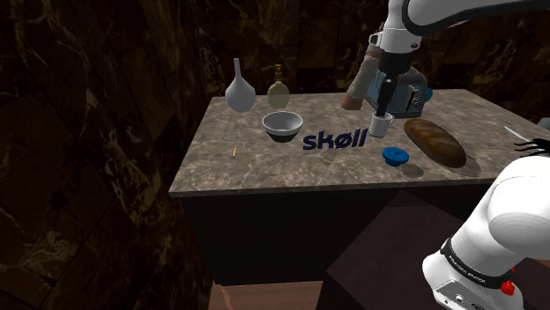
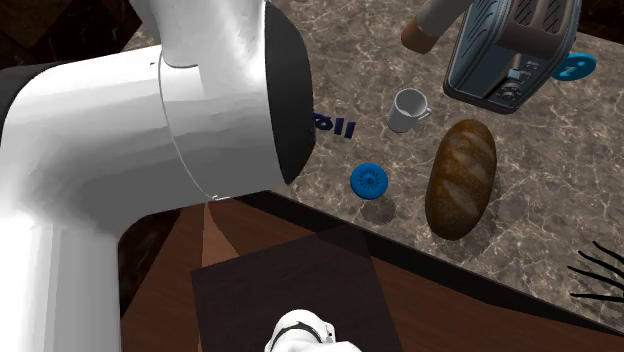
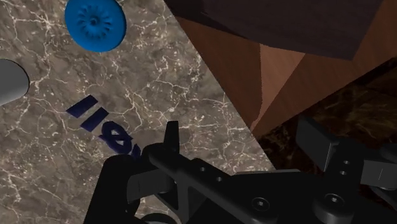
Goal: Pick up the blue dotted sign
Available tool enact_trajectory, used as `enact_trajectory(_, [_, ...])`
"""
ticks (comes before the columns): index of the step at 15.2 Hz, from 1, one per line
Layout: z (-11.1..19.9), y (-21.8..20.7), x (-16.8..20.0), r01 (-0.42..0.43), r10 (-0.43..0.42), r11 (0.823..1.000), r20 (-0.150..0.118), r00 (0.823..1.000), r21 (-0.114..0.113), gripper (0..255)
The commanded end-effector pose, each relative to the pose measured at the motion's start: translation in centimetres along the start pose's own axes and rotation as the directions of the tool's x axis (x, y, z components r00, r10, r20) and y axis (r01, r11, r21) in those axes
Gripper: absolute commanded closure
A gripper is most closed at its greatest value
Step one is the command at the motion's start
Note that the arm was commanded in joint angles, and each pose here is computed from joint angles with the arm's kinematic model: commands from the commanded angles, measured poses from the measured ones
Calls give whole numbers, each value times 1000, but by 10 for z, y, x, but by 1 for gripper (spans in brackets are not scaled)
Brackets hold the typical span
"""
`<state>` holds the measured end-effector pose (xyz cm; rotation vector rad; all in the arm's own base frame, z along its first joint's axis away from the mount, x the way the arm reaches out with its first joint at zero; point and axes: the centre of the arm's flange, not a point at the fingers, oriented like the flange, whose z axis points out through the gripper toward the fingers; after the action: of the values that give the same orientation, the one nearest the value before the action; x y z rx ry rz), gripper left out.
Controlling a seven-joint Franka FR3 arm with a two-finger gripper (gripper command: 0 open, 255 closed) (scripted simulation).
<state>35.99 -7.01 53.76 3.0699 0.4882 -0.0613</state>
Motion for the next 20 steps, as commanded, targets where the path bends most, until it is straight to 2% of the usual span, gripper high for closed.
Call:
enact_trajectory(1, [17,18,14,50,-50,999,7,999,-4,0])
enact_trajectory(5, [51,48,42,145,-145,989,21,989,-9,0])
enact_trajectory(10, [94,81,80,262,-261,965,40,964,-12,0])
enact_trajectory(15, [138,111,121,375,-373,927,60,926,-14,0])
enact_trajectory(20, [182,135,164,482,-480,876,79,874,-13,0])
